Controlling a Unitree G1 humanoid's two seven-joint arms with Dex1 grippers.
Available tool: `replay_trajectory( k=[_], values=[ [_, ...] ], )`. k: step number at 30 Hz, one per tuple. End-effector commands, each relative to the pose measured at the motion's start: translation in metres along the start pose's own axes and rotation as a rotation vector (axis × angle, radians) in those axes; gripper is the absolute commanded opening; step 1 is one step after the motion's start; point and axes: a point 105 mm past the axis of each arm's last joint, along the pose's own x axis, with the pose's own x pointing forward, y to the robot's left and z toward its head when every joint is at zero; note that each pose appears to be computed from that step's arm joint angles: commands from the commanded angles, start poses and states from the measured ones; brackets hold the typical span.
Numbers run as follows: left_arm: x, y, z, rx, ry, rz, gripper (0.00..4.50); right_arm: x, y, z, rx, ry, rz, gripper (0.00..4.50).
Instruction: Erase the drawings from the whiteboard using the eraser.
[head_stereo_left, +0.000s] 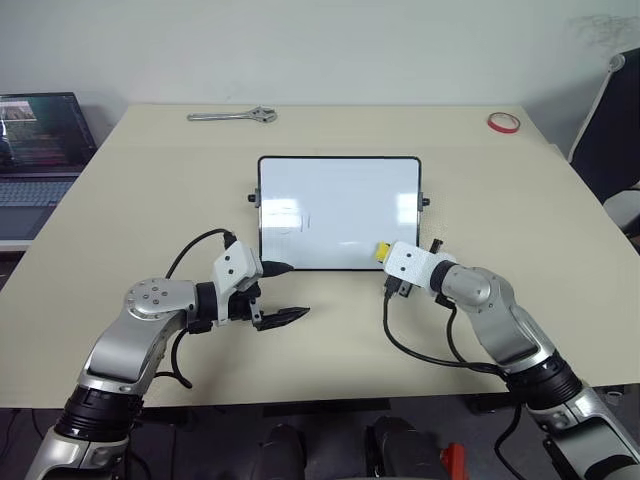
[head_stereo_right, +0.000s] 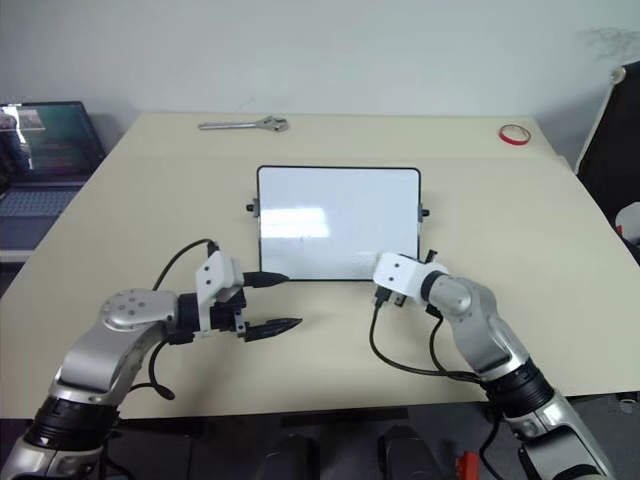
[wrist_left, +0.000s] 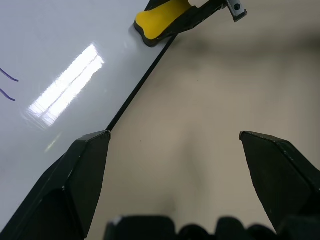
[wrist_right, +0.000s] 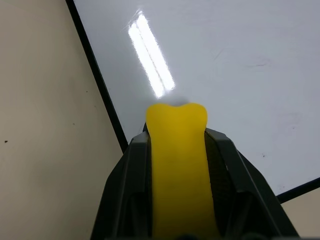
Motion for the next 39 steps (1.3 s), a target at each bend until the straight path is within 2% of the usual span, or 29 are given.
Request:
replay_trajectory(
  k=[1,5,13,19,25,29,33,35,39],
  values=[
    [-0.006,0.003,0.011,0.041,-0.022,0.020,4.50,-0.004,-0.021,-0.021,0.012,0.086,-0.095,1.10],
    [-0.006,0.003,0.011,0.041,-0.022,0.021,4.50,-0.007,-0.035,-0.023,0.009,0.089,-0.152,1.10],
    [-0.012,0.006,0.010,0.029,-0.020,0.053,4.50,-0.013,-0.005,-0.019,-0.010,0.066,-0.006,1.10],
    [-0.029,0.013,0.005,-0.022,-0.013,0.148,4.50,-0.014,-0.021,0.009,0.004,-0.048,-0.101,1.10],
    [-0.036,0.014,0.002,-0.035,-0.006,0.187,4.50,-0.004,-0.033,0.022,0.028,-0.107,-0.182,1.10],
    [-0.037,0.012,0.004,-0.037,-0.016,0.191,4.50,0.002,-0.025,0.015,0.040,-0.068,-0.144,1.10],
    [-0.041,0.012,0.005,-0.050,-0.018,0.220,4.50,-0.013,-0.025,0.000,0.055,-0.051,-0.132,1.10],
    [-0.045,0.015,0.005,-0.063,-0.022,0.248,4.50,-0.023,-0.023,0.003,0.114,-0.101,-0.112,1.10],
    [-0.057,0.020,0.009,-0.120,-0.054,0.295,4.50,-0.040,-0.029,0.029,0.309,-0.278,-0.126,1.10]
  ],
)
